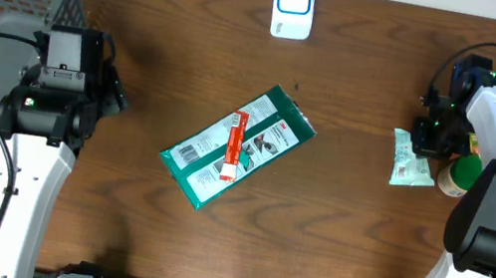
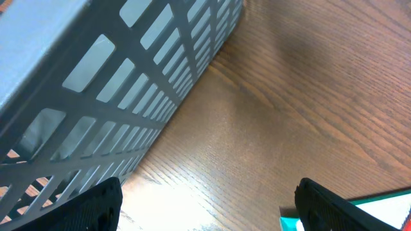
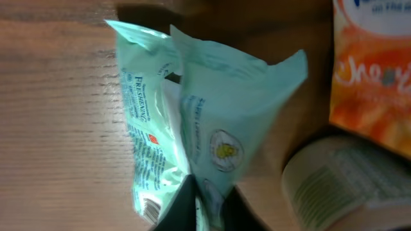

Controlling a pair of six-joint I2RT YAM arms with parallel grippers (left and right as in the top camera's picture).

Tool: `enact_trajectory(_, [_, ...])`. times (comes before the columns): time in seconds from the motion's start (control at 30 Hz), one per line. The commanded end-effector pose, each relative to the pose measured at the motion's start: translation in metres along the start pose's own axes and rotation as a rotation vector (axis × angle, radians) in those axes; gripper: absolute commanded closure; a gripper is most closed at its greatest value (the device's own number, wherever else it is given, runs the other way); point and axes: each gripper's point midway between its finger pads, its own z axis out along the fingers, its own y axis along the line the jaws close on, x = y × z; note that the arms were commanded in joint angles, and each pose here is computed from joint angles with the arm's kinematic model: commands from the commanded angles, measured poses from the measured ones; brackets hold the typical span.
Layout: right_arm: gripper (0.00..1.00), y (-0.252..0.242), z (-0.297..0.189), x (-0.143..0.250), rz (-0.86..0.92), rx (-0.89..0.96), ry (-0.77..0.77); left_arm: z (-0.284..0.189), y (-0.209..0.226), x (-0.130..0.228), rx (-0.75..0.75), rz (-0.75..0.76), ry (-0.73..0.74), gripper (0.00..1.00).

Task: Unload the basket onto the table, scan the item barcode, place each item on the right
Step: 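Carry the pouch right and set it beside the Knorr jar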

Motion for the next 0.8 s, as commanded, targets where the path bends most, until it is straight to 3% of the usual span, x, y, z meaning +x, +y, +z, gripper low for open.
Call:
enact_trajectory(0.0, [0.74,-0.006,0.004,0.002,0.023,0.018,0.003,-0.003,0.003,-0.005,-0.011,0.001,-0.015,0.13])
enact_trajectory(0.13, [0.52,-0.006,0.004,0.001,0.023,0.02,0.001,-0.003,0.003,-0.005,-0.01,0.0,-0.016,0.13])
enact_trajectory(0.2, [0.25,-0.007,0.004,0.0,0.023,0.022,-0.003,-0.003,0.003,-0.005,-0.01,0.0,-0.016,0.13])
enact_trajectory(0.27, [0.07,-0.007,0.004,-0.003,0.024,0.024,-0.015,-0.003,0.003,-0.005,-0.01,0.0,-0.016,0.13])
enact_trajectory(0.33, [0.01,-0.008,0.003,-0.008,0.024,0.027,-0.035,-0.003,0.003,-0.005,-0.01,0.0,-0.016,0.13])
enact_trajectory(0.67, [0.02,0.003,-0.002,-0.032,0.022,-0.045,-0.134,-0.003,0.003,-0.005,-0.01,0.0,-0.016,0.13])
enact_trajectory(0.77, [0.2,0.039,-0.014,-0.039,0.007,-0.258,-0.167,-0.003,0.003,-0.005,-0.01,0.0,-0.016,0.13])
